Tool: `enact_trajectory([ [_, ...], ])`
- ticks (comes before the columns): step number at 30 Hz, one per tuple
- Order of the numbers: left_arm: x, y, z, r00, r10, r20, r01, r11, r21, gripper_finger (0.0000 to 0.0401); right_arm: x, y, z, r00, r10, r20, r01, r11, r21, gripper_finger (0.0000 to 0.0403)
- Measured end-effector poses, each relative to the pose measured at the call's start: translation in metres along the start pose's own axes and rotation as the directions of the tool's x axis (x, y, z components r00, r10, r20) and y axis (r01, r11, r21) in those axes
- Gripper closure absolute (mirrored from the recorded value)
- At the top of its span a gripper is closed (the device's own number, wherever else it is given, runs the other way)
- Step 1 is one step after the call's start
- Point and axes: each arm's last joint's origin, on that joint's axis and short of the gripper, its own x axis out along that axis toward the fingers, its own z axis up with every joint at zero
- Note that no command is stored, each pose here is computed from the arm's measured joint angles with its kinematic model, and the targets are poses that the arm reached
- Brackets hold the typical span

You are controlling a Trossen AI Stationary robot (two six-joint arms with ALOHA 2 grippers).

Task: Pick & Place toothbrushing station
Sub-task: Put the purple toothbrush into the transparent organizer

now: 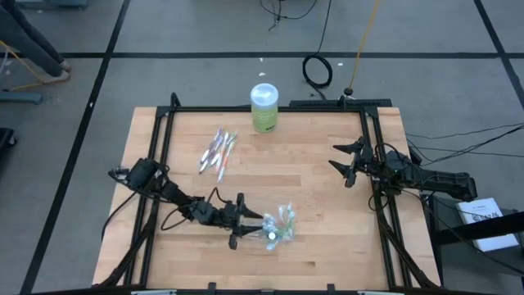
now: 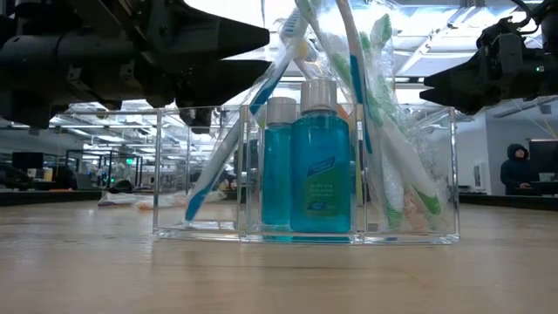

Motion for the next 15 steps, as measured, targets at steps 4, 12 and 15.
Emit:
enact_trajectory([
  [4, 0.0, 0.0, 0.007, 1.0, -0.002, 0.023, 0.001, 1.0, 0.031, 0.0215, 0.0, 0.0, 0.0, 1.0, 0.0, 0.0, 0.0, 1.0, 0.0, 0.0124],
  [12, -0.012, -0.001, 0.054, 0.996, 0.036, 0.083, -0.048, 0.987, 0.151, 0.0212, 0.0, 0.0, 0.0, 1.0, 0.0, 0.001, 0.0, 1.0, 0.0, 0.0124],
  [15, -0.027, 0.002, 0.075, 0.992, 0.097, 0.081, -0.111, 0.974, 0.195, 0.0212, 0.0, 0.0, 0.0, 1.0, 0.0, 0.002, 0.0, 1.0, 0.0, 0.0124],
])
